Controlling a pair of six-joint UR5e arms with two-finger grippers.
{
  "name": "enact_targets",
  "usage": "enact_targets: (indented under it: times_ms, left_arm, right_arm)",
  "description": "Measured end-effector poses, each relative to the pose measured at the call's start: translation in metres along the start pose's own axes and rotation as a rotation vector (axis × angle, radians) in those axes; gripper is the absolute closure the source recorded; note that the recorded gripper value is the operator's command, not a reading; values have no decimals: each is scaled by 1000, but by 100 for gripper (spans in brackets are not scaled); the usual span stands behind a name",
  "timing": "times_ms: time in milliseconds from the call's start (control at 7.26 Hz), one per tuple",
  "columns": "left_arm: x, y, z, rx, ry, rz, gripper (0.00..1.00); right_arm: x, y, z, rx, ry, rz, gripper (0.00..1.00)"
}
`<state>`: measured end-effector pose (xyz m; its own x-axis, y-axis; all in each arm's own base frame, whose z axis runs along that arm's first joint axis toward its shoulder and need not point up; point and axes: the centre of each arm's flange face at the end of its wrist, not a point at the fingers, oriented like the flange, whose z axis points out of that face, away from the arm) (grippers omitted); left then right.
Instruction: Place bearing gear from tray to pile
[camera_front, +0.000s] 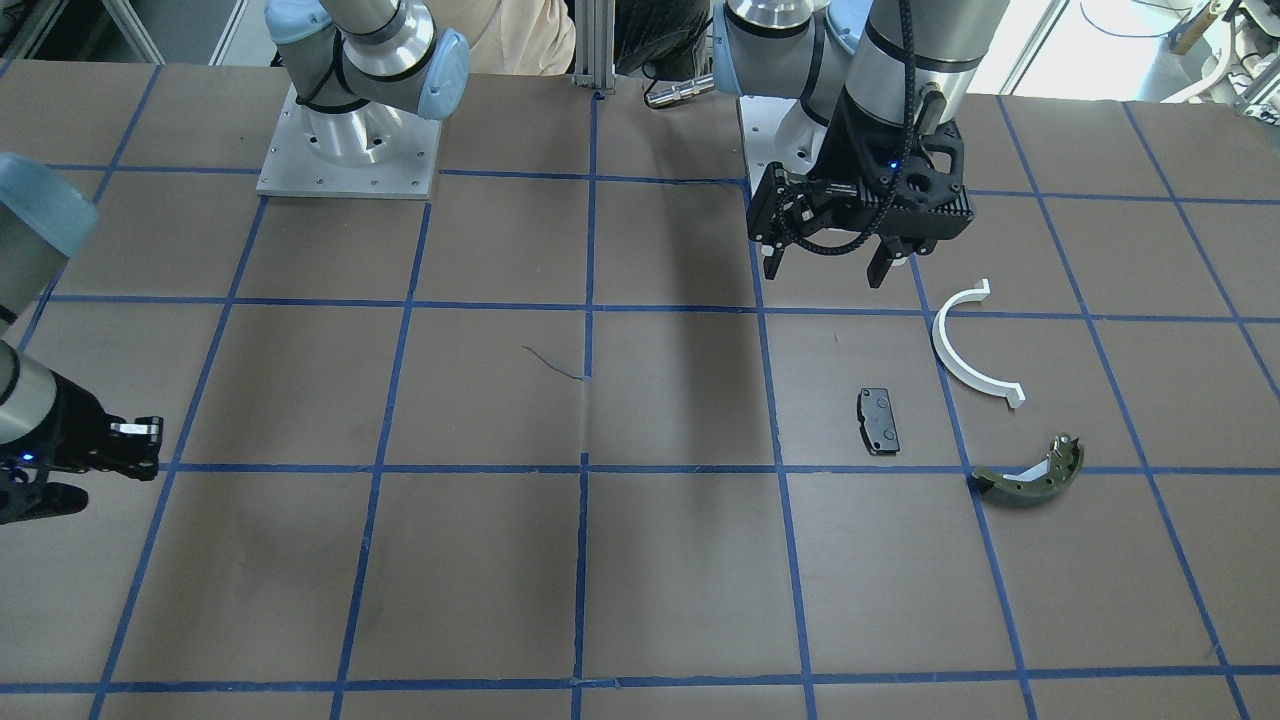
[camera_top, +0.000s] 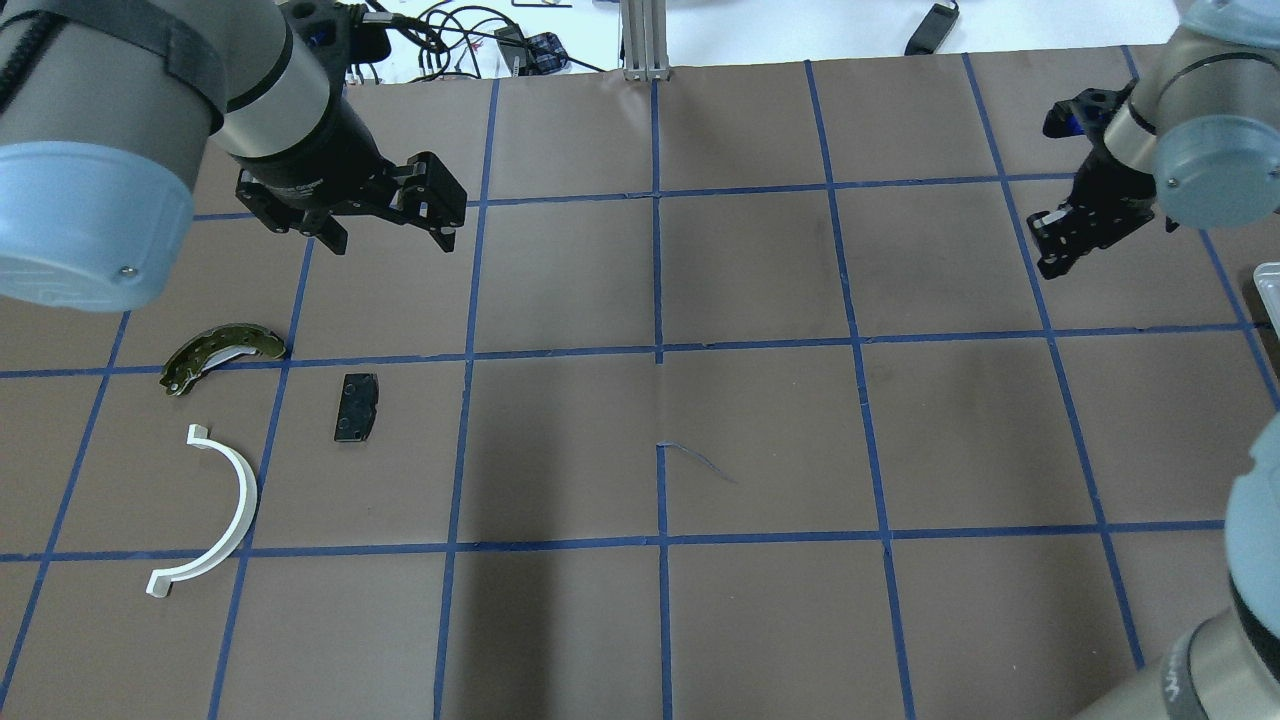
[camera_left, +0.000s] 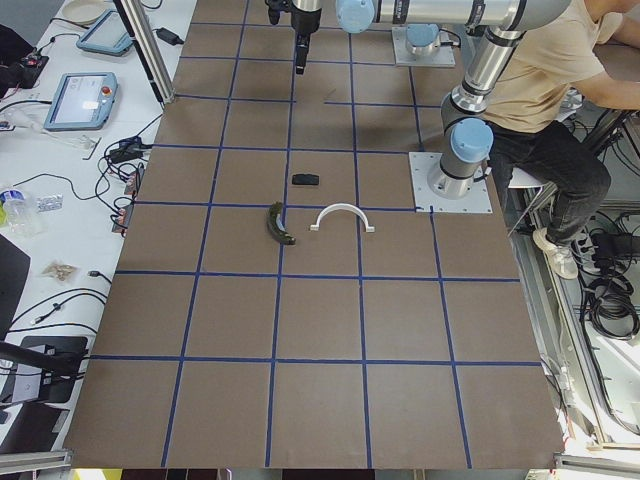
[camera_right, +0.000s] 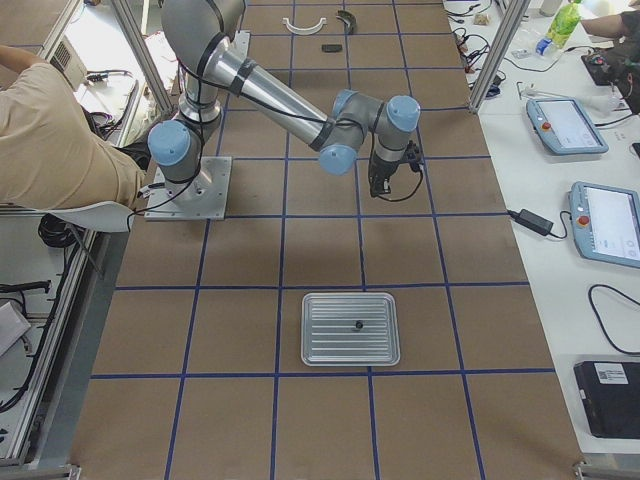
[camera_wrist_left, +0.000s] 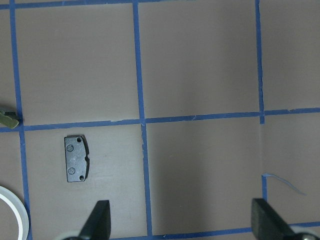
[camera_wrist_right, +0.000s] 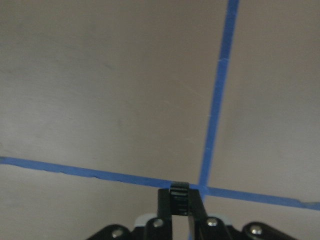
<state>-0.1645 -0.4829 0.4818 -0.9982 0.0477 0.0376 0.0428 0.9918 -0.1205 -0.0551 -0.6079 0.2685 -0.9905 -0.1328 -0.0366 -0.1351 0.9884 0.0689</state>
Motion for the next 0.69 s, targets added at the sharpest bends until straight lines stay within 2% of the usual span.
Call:
enact_targets:
  times_ms: [413,689]
  left_arm:
    - [0,1,0,0,0,0,0]
    - [0,1,0,0,0,0,0]
  right_arm:
    - [-154,-5,17,-29,-60,92,100]
    - [-258,1,25,-1,-71,166,100]
